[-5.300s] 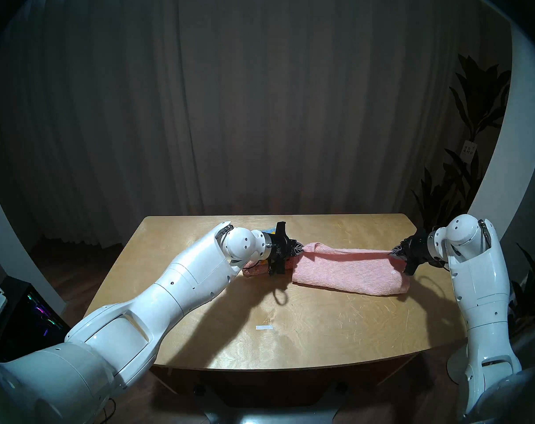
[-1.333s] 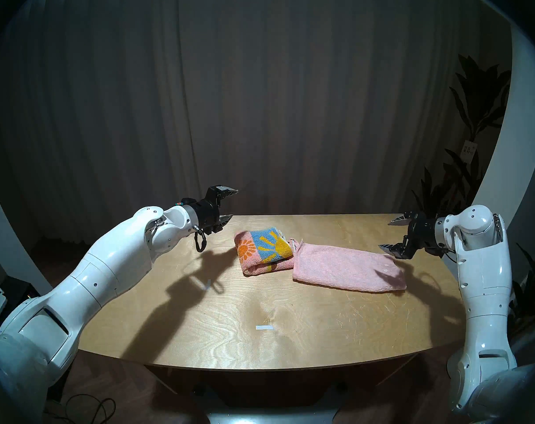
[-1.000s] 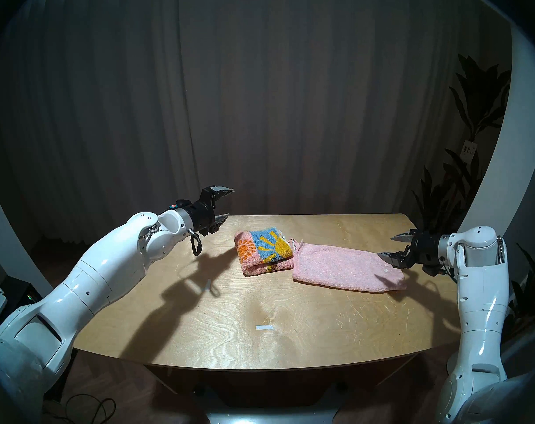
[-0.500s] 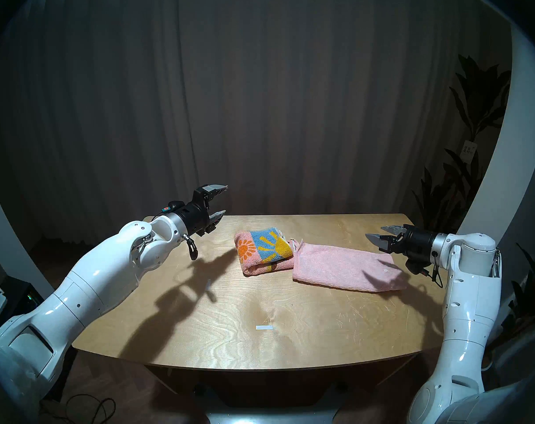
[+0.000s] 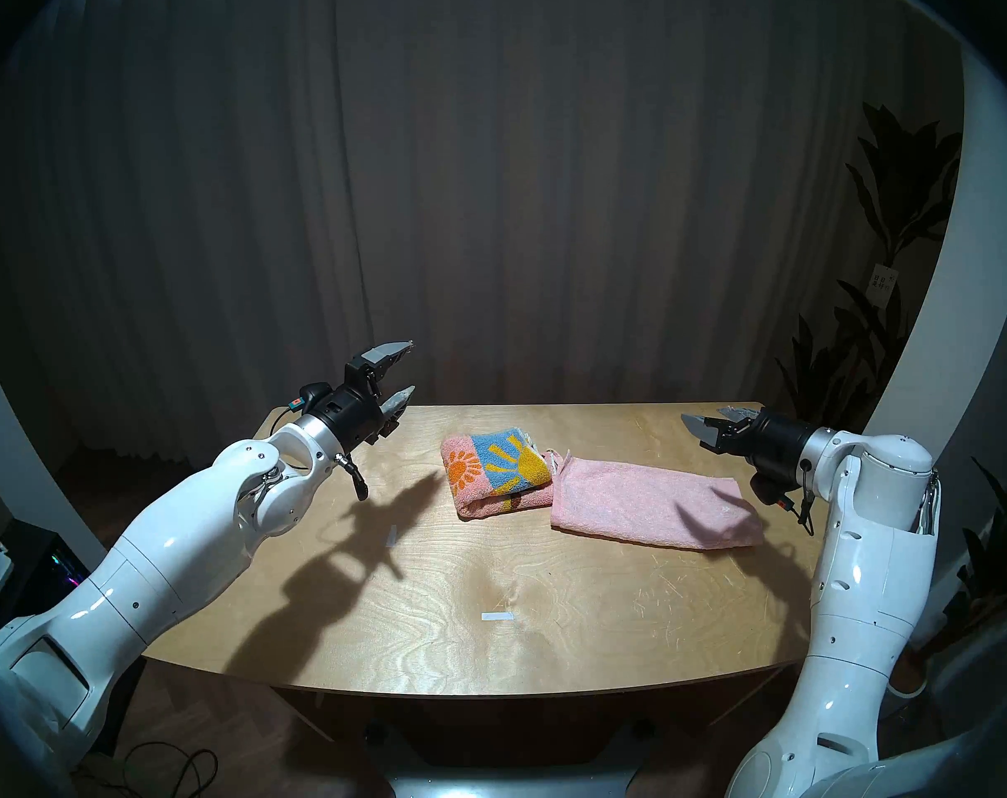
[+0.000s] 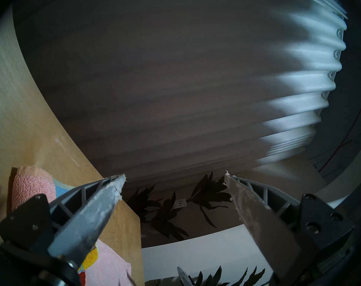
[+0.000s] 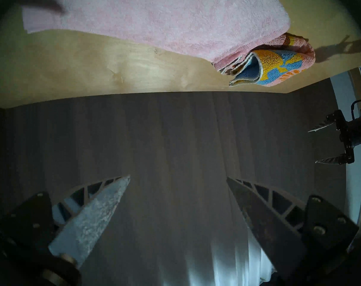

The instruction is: Fold each towel twice and stack them on table

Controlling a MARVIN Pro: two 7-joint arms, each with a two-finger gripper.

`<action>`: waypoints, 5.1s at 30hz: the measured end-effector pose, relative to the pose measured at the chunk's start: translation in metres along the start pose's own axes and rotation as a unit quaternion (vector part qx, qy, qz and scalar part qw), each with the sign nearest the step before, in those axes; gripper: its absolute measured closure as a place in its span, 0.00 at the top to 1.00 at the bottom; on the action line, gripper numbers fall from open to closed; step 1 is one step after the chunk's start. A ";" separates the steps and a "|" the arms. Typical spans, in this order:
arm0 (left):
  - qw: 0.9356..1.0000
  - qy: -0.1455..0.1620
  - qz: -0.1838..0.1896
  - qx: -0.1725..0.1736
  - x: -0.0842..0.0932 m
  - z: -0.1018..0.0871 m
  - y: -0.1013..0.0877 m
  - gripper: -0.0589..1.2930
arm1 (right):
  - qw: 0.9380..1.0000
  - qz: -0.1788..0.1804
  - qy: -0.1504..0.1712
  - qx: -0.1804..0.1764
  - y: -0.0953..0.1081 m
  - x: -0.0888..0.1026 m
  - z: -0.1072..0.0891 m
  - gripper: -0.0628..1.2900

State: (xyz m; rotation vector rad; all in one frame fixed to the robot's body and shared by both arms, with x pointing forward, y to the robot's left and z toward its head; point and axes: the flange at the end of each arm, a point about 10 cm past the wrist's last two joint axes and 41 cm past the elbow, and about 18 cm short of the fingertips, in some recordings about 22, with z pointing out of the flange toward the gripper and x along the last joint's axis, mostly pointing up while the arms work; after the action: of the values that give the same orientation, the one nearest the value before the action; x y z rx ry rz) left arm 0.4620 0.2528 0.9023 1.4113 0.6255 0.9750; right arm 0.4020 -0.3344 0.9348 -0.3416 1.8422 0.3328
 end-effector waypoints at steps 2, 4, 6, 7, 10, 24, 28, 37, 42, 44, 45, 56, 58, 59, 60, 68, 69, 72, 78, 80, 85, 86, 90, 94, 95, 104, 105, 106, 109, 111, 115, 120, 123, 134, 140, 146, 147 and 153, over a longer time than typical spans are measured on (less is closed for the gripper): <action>1.000 0.002 0.001 -0.001 -0.002 -0.002 -0.002 0.94 | 0.999 -0.049 0.013 0.013 0.007 -0.005 0.001 0.95; 1.000 0.003 0.002 -0.002 -0.003 -0.004 -0.003 0.94 | 0.996 -0.085 0.022 0.022 0.012 -0.008 0.002 0.95; 1.000 0.005 0.003 -0.002 -0.004 -0.006 -0.005 0.94 | 0.990 -0.131 0.037 0.031 0.019 -0.009 0.005 0.95; 1.000 0.006 0.004 -0.002 -0.004 -0.006 -0.006 0.94 | 0.988 -0.144 0.043 0.033 0.021 -0.009 0.006 0.95; 1.000 0.007 0.006 -0.002 -0.005 -0.007 -0.007 0.94 | 0.978 -0.195 0.064 0.041 0.028 -0.005 0.011 0.95; 1.000 0.014 0.015 -0.003 -0.005 -0.010 -0.008 0.94 | 0.900 -0.396 0.155 0.101 0.017 0.011 0.009 0.95; 1.000 0.015 0.018 -0.003 -0.006 -0.011 -0.008 0.94 | 0.869 -0.449 0.172 0.117 0.011 0.011 0.006 0.95; 1.000 0.020 0.022 -0.004 -0.007 -0.013 -0.010 0.94 | 0.768 -0.597 0.198 0.121 0.011 0.011 0.008 0.95; 0.999 0.024 0.025 -0.005 -0.007 -0.016 -0.011 0.94 | 0.702 -0.676 0.200 0.103 0.020 0.017 0.013 0.95; 0.999 0.026 0.026 -0.005 -0.007 -0.017 -0.012 0.94 | 0.681 -0.698 0.200 0.097 0.024 0.021 0.014 0.95; 0.999 0.028 0.027 -0.006 -0.007 -0.018 -0.012 0.94 | 0.668 -0.710 0.199 0.094 0.026 0.023 0.015 0.95; 0.999 0.039 0.037 -0.011 -0.018 -0.031 -0.020 0.94 | 0.572 -0.789 0.198 0.106 0.047 0.060 0.005 0.95; 0.998 0.039 0.040 -0.014 -0.022 -0.031 -0.020 0.94 | 0.578 -0.780 0.204 0.124 0.048 0.066 -0.002 0.95; 0.998 0.039 0.041 -0.014 -0.022 -0.031 -0.020 0.94 | 0.580 -0.778 0.205 0.127 0.047 0.067 -0.003 0.95; 0.998 0.039 0.042 -0.016 -0.024 -0.031 -0.019 0.94 | 0.586 -0.771 0.210 0.135 0.047 0.070 -0.006 0.95; 0.998 0.037 0.049 -0.028 -0.036 -0.026 -0.015 0.94 | 0.674 -0.677 0.241 0.171 0.048 0.099 -0.028 0.95; 0.998 0.037 0.050 -0.029 -0.038 -0.025 -0.014 0.94 | 0.687 -0.662 0.244 0.175 0.049 0.104 -0.032 0.95; 0.997 0.040 0.054 -0.030 -0.042 -0.024 -0.013 0.94 | 0.712 -0.630 0.248 0.187 0.052 0.112 -0.043 0.95; 0.997 0.048 0.058 -0.027 -0.046 -0.022 -0.013 0.94 | 0.728 -0.607 0.245 0.206 0.052 0.119 -0.064 0.95; 0.997 0.051 0.058 -0.023 -0.048 -0.022 -0.013 0.94 | 0.727 -0.609 0.240 0.206 0.051 0.122 -0.069 0.95; 0.997 0.057 0.059 -0.014 -0.051 -0.021 -0.014 0.94 | 0.721 -0.626 0.230 0.187 0.045 0.138 -0.070 0.95; 0.997 0.058 0.059 -0.011 -0.051 -0.021 -0.014 0.94 | 0.719 -0.631 0.231 0.178 0.041 0.144 -0.069 0.95; 0.996 0.062 0.059 -0.006 -0.052 -0.022 -0.015 0.94 | 0.713 -0.642 0.235 0.155 0.033 0.159 -0.061 0.95; 0.996 0.070 0.061 -0.003 -0.052 -0.024 -0.015 0.94 | 0.709 -0.652 0.228 0.143 0.027 0.161 -0.049 0.95; 0.996 0.071 0.062 -0.003 -0.051 -0.025 -0.015 0.94 | 0.708 -0.654 0.225 0.142 0.026 0.160 -0.047 0.95; 0.994 0.089 0.062 0.005 -0.047 -0.033 -0.016 0.94 | 0.703 -0.668 0.206 0.130 0.023 0.152 -0.033 0.95; 0.994 0.090 0.061 0.006 -0.047 -0.034 -0.016 0.94 | 0.703 -0.669 0.206 0.129 0.023 0.152 -0.033 0.95; 0.994 0.092 0.059 0.008 -0.047 -0.035 -0.017 0.94 | 0.702 -0.669 0.206 0.128 0.023 0.151 -0.033 0.95; 0.994 0.095 0.057 0.011 -0.046 -0.036 -0.018 0.94 | 0.700 -0.671 0.209 0.127 0.022 0.150 -0.035 0.95; 0.994 0.096 0.056 0.012 -0.045 -0.036 -0.018 0.94 | 0.699 -0.671 0.213 0.125 0.021 0.151 -0.038 0.95; 0.994 0.097 0.054 0.014 -0.044 -0.036 -0.018 0.94 | 0.697 -0.670 0.223 0.122 0.020 0.153 -0.046 0.95; 0.994 0.097 0.053 0.016 -0.045 -0.036 -0.019 0.94 | 0.697 -0.668 0.232 0.119 0.022 0.157 -0.052 0.95; 0.994 0.096 0.053 0.016 -0.045 -0.036 -0.019 0.94 | 0.696 -0.668 0.234 0.117 0.024 0.161 -0.052 0.95; 0.994 0.096 0.052 0.017 -0.045 -0.037 -0.019 0.94 | 0.686 -0.680 0.231 0.113 0.026 0.171 -0.034 0.95; 0.994 0.098 0.055 0.018 -0.044 -0.039 -0.017 0.94 | 0.675 -0.692 0.230 0.113 0.022 0.169 -0.025 0.92; 0.993 0.100 0.056 0.020 -0.042 -0.040 -0.017 0.94 | 0.669 -0.698 0.231 0.111 0.020 0.167 -0.019 0.91; 0.993 0.101 0.057 0.021 -0.042 -0.040 -0.017 0.94 | 0.668 -0.699 0.232 0.110 0.019 0.167 -0.018 0.91; 0.993 0.102 0.057 0.023 -0.041 -0.040 -0.017 0.94 | 0.662 -0.702 0.240 0.107 0.015 0.166 -0.012 0.91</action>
State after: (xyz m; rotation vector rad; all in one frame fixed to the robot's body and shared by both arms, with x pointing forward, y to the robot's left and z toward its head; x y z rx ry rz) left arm 0.4107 0.2408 0.8739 1.4104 0.7273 1.2138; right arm 0.3385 -0.3358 0.7801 -1.6421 1.5147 -1.1421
